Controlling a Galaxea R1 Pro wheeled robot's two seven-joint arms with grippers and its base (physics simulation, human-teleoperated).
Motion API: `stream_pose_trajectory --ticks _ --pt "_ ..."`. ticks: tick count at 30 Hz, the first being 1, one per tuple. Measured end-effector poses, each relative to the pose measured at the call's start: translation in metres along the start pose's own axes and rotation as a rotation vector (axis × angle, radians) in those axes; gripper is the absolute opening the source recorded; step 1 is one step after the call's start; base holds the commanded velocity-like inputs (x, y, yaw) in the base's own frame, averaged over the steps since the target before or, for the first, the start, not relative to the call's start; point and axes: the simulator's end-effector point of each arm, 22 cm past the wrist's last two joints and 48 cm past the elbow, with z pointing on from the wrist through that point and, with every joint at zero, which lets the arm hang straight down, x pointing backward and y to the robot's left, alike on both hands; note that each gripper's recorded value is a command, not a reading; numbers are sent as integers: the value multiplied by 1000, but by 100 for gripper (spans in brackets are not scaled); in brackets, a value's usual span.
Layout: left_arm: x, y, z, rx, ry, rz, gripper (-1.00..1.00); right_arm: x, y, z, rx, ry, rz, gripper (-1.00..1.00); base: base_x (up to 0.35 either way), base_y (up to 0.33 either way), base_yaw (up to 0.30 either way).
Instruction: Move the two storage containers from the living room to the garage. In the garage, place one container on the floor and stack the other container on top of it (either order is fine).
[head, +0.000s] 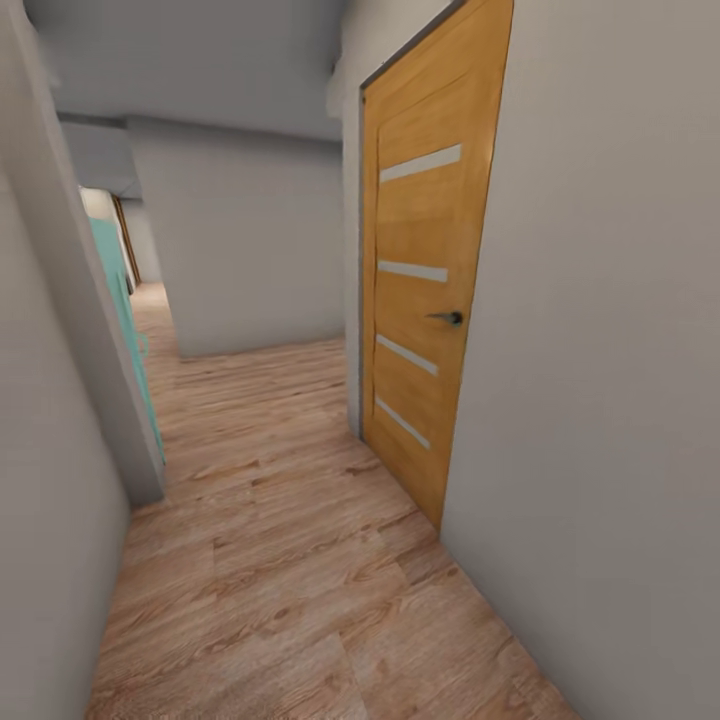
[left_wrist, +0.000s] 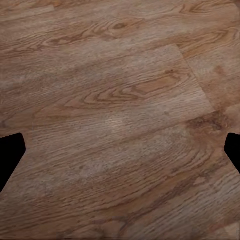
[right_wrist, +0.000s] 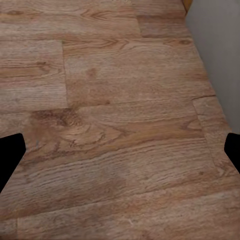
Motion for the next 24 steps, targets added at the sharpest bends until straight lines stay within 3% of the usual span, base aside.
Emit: stream_pose_trajectory --ticks 6,24 --pt "-1 2 1 0 -2 -2 100 2 -3 -1 4 3 -2 100 131 0 221" --pt "0 1 0 0 5 -1 100 2 -2 -1 -3 2 -9 100 323 0 10"
